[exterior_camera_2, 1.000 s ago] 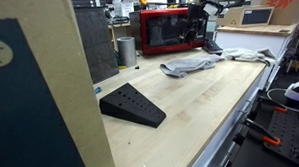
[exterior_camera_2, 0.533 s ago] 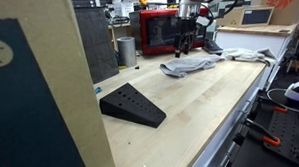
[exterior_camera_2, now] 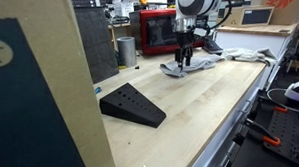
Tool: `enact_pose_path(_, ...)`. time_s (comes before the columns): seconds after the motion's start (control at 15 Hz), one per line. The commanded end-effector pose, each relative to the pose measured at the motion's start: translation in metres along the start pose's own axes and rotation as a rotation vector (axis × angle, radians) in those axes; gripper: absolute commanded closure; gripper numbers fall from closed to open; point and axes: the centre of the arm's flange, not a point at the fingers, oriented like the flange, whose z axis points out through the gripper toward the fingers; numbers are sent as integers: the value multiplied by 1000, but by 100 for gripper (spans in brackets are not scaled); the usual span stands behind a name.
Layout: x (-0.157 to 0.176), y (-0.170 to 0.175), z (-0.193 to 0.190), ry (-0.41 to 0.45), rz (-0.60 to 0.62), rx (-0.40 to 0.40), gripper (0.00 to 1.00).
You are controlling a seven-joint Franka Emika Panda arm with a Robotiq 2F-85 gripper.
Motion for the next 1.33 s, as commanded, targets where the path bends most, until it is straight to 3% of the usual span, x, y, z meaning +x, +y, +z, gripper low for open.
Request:
enact_pose_path(0.0, 4, -2, 10, -24, -25, 4, 42)
enact_pose_path(0.53, -2, -18, 2, 12, -29, -11, 100)
enact_pose_path(0.93, 11, -46, 13, 71, 39, -7, 99)
enact_pose_path(1.27, 29, -69, 11, 179, 272, 2, 99)
